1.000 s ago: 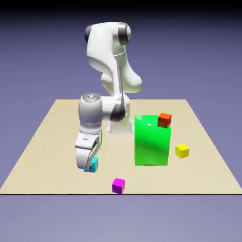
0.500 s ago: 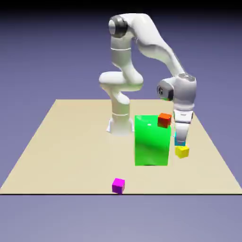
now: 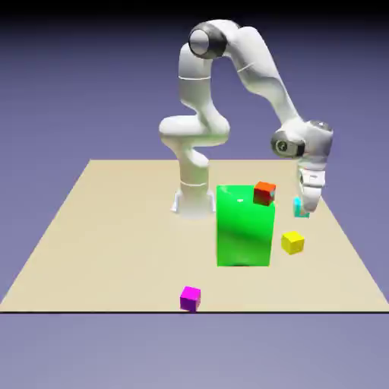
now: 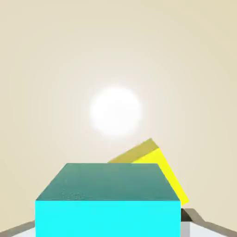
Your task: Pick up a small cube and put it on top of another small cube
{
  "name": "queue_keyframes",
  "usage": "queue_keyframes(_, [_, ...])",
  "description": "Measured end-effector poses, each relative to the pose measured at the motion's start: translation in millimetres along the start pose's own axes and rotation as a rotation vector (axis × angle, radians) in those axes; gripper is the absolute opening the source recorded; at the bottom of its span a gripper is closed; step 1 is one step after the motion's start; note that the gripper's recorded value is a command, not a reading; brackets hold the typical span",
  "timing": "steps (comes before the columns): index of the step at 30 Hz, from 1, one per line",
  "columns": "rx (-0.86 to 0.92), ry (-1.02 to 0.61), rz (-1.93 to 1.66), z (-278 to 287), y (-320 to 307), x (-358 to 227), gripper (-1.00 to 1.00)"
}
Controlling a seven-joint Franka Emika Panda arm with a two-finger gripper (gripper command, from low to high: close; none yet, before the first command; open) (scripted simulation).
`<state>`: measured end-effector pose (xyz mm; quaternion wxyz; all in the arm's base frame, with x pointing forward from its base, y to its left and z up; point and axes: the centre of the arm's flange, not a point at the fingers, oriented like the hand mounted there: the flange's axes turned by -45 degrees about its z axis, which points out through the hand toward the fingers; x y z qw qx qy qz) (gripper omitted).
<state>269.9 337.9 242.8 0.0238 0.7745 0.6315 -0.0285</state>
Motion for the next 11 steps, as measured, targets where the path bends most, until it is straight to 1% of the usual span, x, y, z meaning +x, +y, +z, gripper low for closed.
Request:
queue_keyframes(1, [-0.005,0.001,-0.036,5.4,-13.3,7.6,-1.00])
queue_keyframes(8, [-0.002,0.000,-0.030,59.8,-11.9,6.6,-1.00])
queue_keyframes(9, [-0.001,-0.001,-0.031,63.9,-12.5,6.3,1.00])
queue_keyframes(11, [-0.001,-0.001,-0.031,63.9,-12.5,6.3,1.00])
